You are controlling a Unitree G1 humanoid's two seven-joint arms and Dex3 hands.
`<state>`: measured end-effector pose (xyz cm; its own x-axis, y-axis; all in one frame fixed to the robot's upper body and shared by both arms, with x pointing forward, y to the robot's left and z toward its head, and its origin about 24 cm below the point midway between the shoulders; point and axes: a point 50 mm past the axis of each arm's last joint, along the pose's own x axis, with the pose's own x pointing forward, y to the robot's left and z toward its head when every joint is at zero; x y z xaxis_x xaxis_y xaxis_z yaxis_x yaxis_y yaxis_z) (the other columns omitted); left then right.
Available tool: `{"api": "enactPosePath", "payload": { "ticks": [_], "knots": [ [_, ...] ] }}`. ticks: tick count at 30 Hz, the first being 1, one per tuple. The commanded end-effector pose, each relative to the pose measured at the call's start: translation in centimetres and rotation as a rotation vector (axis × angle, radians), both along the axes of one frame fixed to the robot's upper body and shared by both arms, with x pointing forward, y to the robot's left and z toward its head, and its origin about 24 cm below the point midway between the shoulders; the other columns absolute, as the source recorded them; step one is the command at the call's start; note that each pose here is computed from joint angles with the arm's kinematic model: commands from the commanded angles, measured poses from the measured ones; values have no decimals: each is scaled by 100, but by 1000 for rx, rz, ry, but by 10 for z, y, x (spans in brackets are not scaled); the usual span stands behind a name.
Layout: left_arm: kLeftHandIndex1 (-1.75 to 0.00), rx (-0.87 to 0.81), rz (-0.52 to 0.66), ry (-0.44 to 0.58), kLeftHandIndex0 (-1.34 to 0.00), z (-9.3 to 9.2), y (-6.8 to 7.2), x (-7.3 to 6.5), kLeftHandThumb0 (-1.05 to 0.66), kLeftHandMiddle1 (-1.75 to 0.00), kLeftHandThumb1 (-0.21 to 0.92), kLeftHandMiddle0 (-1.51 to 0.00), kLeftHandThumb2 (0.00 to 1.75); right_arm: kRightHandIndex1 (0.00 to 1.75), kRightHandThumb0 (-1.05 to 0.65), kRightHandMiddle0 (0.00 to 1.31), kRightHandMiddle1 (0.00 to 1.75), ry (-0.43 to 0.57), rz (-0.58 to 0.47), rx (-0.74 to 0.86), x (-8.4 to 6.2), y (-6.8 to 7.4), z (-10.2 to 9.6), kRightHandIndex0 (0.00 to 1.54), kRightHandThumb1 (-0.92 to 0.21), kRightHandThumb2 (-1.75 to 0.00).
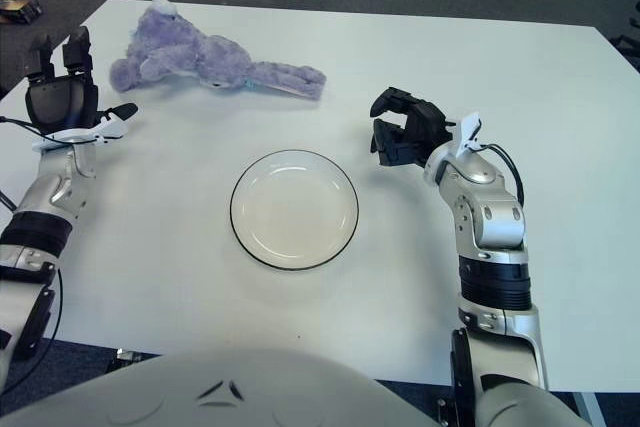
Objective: Put the doll into the plate.
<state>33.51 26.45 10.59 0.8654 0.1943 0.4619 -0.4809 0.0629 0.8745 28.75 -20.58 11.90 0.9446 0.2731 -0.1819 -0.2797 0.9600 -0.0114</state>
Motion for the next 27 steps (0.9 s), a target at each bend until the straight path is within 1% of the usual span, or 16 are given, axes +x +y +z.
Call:
{"api": "enactPosePath", "payload": {
  "ticks": [1,5,8,17,23,27],
  "knots": [
    [-17,23,-8,3,0,11,-1,11,-87,-14,58,-1,64,175,-1,52,173,-15,23,-10,0,1,7,77,-13,-155],
    [-24,36,-24,29,0,12,-1,17,-89,-20,60,0,62,175,-1,52,174,-18,31,-12,0,1,7,78,-11,-156],
    [-26,48,-38,43,0,12,-1,21,-92,-19,61,0,60,175,-1,51,174,-18,31,-11,0,1,7,77,-12,-156],
    [-24,58,-81,65,0,14,-4,32,-99,-10,67,0,54,173,-1,47,175,-19,24,-11,0,1,7,74,-18,-149],
    [-17,57,-104,81,0,14,-7,38,-103,-9,70,0,51,172,-1,46,175,-21,21,-12,-1,0,7,74,-18,-148],
    [-13,50,-127,75,0,15,-9,40,-104,-10,75,0,42,174,-1,46,175,-21,21,-11,-1,0,7,74,-18,-149]
  ]
}}
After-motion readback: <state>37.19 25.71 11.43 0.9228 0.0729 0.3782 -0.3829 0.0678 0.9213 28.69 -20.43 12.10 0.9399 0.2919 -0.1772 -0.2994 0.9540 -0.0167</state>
